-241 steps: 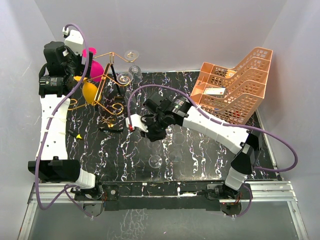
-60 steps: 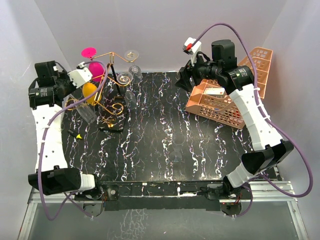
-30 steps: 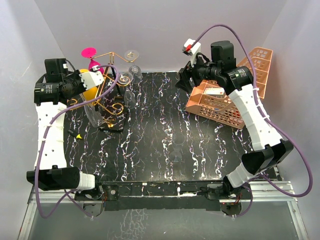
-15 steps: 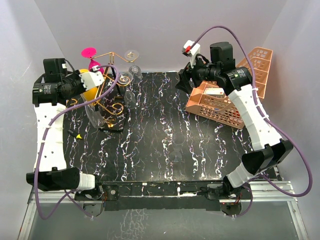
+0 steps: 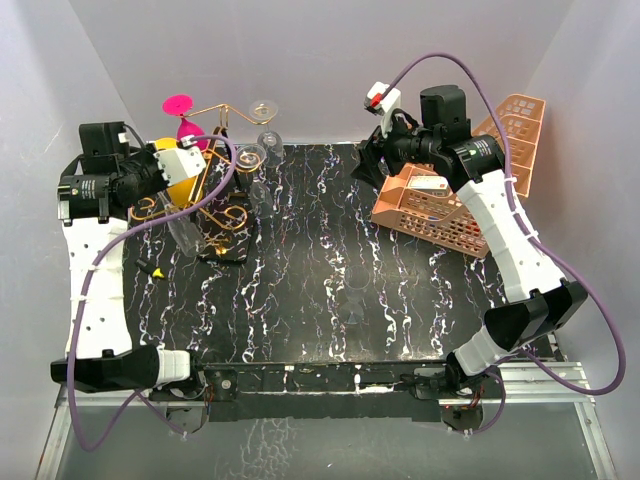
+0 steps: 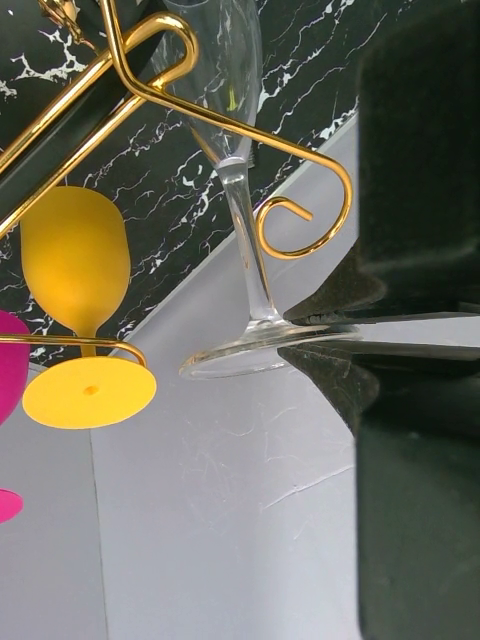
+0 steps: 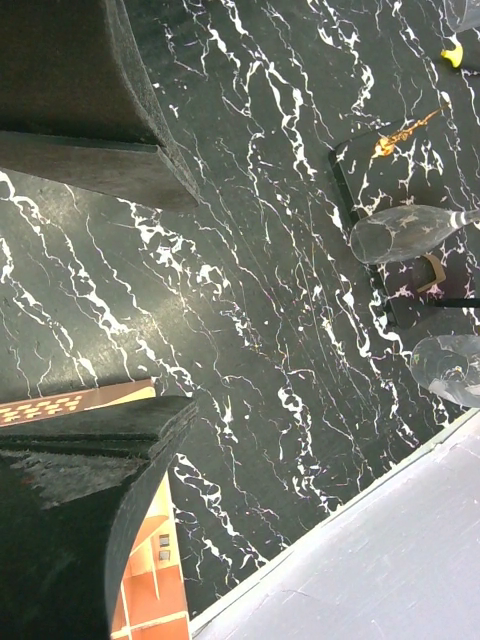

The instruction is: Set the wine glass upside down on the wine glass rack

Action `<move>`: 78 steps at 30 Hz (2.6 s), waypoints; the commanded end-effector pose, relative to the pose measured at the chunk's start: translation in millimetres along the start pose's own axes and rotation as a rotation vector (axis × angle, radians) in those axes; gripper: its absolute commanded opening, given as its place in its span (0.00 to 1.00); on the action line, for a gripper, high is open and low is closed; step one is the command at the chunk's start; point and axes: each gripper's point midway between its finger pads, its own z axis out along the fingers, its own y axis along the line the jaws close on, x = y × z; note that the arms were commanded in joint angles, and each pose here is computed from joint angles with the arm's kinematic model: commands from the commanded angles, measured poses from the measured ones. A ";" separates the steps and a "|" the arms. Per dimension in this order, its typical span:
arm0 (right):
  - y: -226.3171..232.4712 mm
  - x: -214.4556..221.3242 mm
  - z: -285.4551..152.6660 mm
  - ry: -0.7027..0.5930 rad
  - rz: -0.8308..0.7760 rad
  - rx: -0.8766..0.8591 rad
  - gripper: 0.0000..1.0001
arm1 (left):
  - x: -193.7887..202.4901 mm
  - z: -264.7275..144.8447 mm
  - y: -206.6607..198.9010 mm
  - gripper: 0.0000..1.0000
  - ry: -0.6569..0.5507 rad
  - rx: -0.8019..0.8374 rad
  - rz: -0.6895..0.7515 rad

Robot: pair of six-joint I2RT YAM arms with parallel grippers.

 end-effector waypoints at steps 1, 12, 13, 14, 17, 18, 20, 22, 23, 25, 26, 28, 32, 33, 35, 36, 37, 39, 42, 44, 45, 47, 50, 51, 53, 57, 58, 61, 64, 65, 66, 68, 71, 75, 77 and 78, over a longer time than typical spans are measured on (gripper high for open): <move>-0.8 -25.3 -14.4 -0.082 -0.069 0.039 0.81 | -3.1 -17.8 -0.7 0.00 -0.016 -0.029 0.015; -1.4 -24.6 -13.8 -0.082 -0.069 0.041 0.82 | 8.4 -24.5 -6.9 0.00 0.038 -0.041 0.010; -1.7 -24.2 -13.9 -0.082 -0.069 0.043 0.82 | 10.3 -25.2 -6.6 0.00 0.047 -0.045 0.010; -1.3 -24.1 -13.8 -0.082 -0.068 0.042 0.82 | 12.5 -26.2 -6.5 0.00 0.058 -0.049 0.012; -1.4 -23.6 -13.9 -0.081 -0.070 0.044 0.82 | 17.6 -26.6 -7.6 0.00 0.084 -0.049 0.015; -2.1 -23.3 -13.7 -0.080 -0.069 0.046 0.83 | 18.6 -26.3 -8.2 0.00 0.089 -0.047 0.016; -2.4 -22.0 -12.9 -0.077 -0.068 0.047 0.83 | 19.7 -26.4 -9.9 0.00 0.094 -0.042 0.015; -2.7 -21.1 -13.0 -0.076 -0.067 0.049 0.83 | 20.4 -26.8 -11.3 0.00 0.097 -0.039 0.015; -2.8 -20.2 -12.3 -0.074 -0.067 0.049 0.83 | 22.0 -26.1 -12.1 0.00 0.104 -0.036 0.014; -3.0 -19.1 -12.2 -0.072 -0.067 0.050 0.83 | 24.2 -26.4 -11.5 0.00 0.113 -0.039 0.012; -2.8 -18.8 -11.9 -0.071 -0.067 0.050 0.83 | 25.8 -26.8 -11.1 0.00 0.120 -0.042 0.010; -3.2 -18.7 -12.2 -0.070 -0.069 0.053 0.83 | 28.5 -27.8 -9.4 0.00 0.132 -0.051 0.002; -3.5 -18.9 -11.8 -0.070 -0.071 0.052 0.83 | 32.3 -28.9 -7.6 0.00 0.150 -0.058 -0.005; -4.1 -18.8 -11.6 -0.070 -0.070 0.053 0.83 | 33.1 -29.0 -7.9 0.00 0.153 -0.058 -0.007; -4.0 -18.4 -11.4 -0.068 -0.069 0.054 0.83 | 36.3 -29.4 -8.5 0.00 0.168 -0.056 -0.008; -4.4 -18.3 -11.2 -0.068 -0.068 0.053 0.83 | 37.3 -29.3 -9.0 0.00 0.173 -0.055 -0.009; -4.1 -18.3 -11.2 -0.068 -0.069 0.053 0.83 | 38.1 -29.5 -9.5 0.00 0.178 -0.053 -0.007; -4.3 -18.0 -11.1 -0.067 -0.069 0.054 0.83 | 40.5 -30.3 -10.6 0.00 0.189 -0.051 -0.007; -4.8 -17.3 -10.3 -0.065 -0.067 0.054 0.83 | 43.5 -30.0 -12.4 0.00 0.205 -0.044 -0.007; -4.7 -17.3 -10.2 -0.065 -0.068 0.054 0.83 | 44.9 -29.7 -13.3 0.00 0.213 -0.041 -0.006; -4.7 -16.7 -10.0 -0.064 -0.067 0.053 0.83 | 46.7 -29.2 -13.8 0.00 0.222 -0.039 -0.005; -4.1 -15.8 -9.8 -0.062 -0.066 0.051 0.83 | 49.7 -29.2 -13.4 0.00 0.239 -0.043 -0.002; -5.1 -13.4 -9.2 -0.058 -0.066 0.055 0.83 | 54.7 -29.1 -13.0 0.00 0.268 -0.047 0.003; -4.7 -12.9 -8.8 -0.057 -0.066 0.054 0.83 | 55.7 -29.3 -12.7 0.00 0.274 -0.048 0.003; -5.4 -11.3 -8.2 -0.053 -0.064 0.055 0.83 | 56.6 -30.6 -12.6 0.00 0.279 -0.051 0.001; -4.9 -11.2 -7.5 -0.053 -0.063 0.053 0.83 | 58.3 -31.2 -12.7 0.00 0.290 -0.053 0.002; -5.0 -11.0 -7.5 -0.053 -0.062 0.052 0.83 | 59.6 -30.7 -12.7 0.00 0.296 -0.053 0.001; -5.3 -10.3 -7.3 -0.051 -0.062 0.054 0.83 | 62.3 -28.6 -10.9 0.00 0.310 -0.063 -0.003; -4.5 -10.1 -7.0 -0.051 -0.062 0.051 0.83 | 61.7 -25.2 -8.9 0.00 0.308 -0.068 -0.003; -5.0 -10.2 -7.2 -0.051 -0.062 0.053 0.83 | 61.6 -23.6 -8.5 0.00 0.307 -0.067 -0.005; -4.8 -10.2 -7.3 -0.050 -0.063 0.054 0.83 | 60.8 -22.7 -7.5 0.00 0.303 -0.070 -0.006; -4.9 -10.3 -7.5 -0.051 -0.062 0.054 0.83 | 59.5 -19.8 -6.8 0.00 0.295 -0.069 -0.009; -5.1 -9.8 -7.5 -0.050 -0.064 0.056 0.83 | 57.0 -14.7 -6.3 0.00 0.280 -0.064 -0.013; -5.6 -8.4 -8.0 -0.048 -0.064 0.059 0.83 | 53.2 -7.9 -9.3 0.00 0.254 -0.048 -0.017; -5.2 -7.5 -7.4 -0.046 -0.064 0.058 0.83 | 52.2 -4.5 -11.2 0.00 0.245 -0.038 -0.018; -5.5 -7.5 -7.8 -0.046 -0.064 0.060 0.83 | 51.5 -2.8 -11.5 0.00 0.241 -0.036 -0.018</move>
